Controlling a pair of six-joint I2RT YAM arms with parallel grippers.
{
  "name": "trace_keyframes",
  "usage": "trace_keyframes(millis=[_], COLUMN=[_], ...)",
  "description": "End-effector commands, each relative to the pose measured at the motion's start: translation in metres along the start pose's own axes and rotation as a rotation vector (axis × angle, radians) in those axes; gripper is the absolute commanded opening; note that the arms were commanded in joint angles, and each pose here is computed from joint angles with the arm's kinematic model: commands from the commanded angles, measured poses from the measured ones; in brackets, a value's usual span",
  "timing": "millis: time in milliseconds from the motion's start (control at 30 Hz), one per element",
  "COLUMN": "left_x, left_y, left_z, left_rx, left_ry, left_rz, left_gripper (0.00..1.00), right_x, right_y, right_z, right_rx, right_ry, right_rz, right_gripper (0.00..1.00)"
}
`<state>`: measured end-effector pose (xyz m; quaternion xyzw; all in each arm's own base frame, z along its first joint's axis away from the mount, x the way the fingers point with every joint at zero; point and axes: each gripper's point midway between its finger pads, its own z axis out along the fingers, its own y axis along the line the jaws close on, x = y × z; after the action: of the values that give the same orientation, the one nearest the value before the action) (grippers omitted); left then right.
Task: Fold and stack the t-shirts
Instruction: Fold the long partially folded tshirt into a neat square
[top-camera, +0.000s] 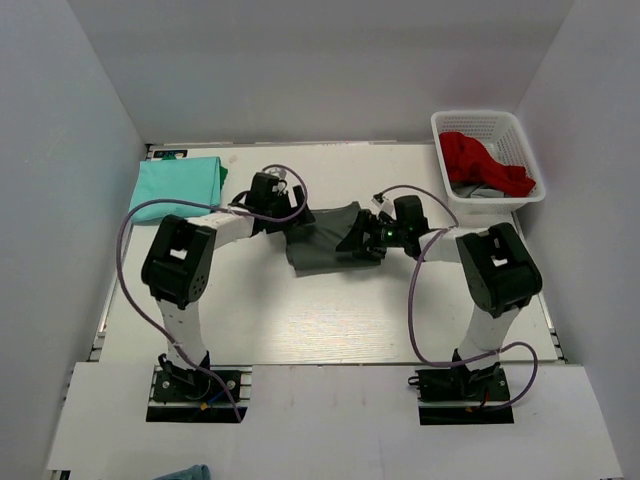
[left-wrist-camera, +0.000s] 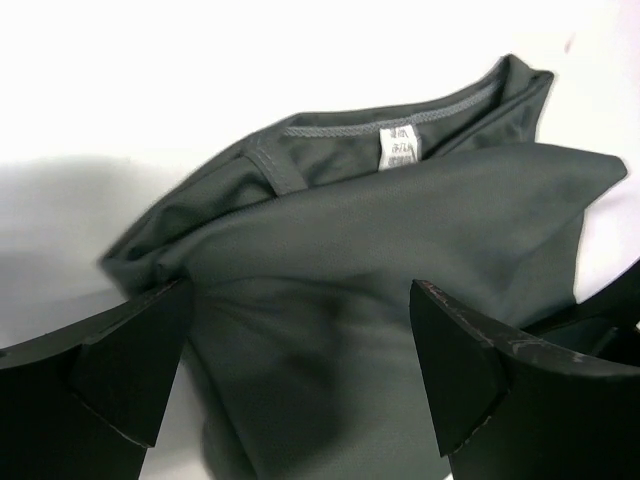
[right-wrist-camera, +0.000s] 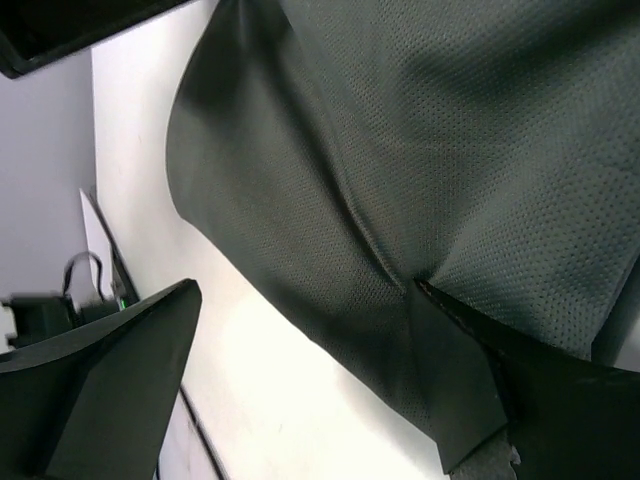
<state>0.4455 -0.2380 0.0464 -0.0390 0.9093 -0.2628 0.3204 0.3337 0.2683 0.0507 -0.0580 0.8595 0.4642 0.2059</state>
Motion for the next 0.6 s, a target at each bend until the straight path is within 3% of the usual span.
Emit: trace_keyframes(millis=[0, 100, 233, 400, 567], left_x=[0.033, 0.027, 0.006, -0.002, 0.014], left_y=[0.007, -0.005, -0.014, -0.025, -0.042], left_z=[-0.045, -0.081, -0.107, -0.112, -0.092], left_rx=[-0.047, 0.005, -0.014, 0.004, 0.118], left_ry=[0.053, -0.031, -0.103, -0.090, -0.005], left_rz=[0.019, 0.006, 0.004, 0.005, 0.014], left_gripper=[1.00, 1.00, 1.00, 1.00, 1.00], right_x=[0.075, 0.078, 0.038, -0.020, -0.054], right_y=[-0.026, 0.003, 0.040, 0.047, 0.041], right_z=[-0.012, -0.026, -0.044, -0.051, -0.029], right_rx=[0.157, 0.127, 0.150, 0.230, 0.202], right_ry=[0.141, 0.116, 0.012, -0.148, -0.184], right_rz=[0.102, 0.035, -0.103, -0.163, -0.144], right_gripper=[0.90, 0.90, 0.90, 0.90, 0.90])
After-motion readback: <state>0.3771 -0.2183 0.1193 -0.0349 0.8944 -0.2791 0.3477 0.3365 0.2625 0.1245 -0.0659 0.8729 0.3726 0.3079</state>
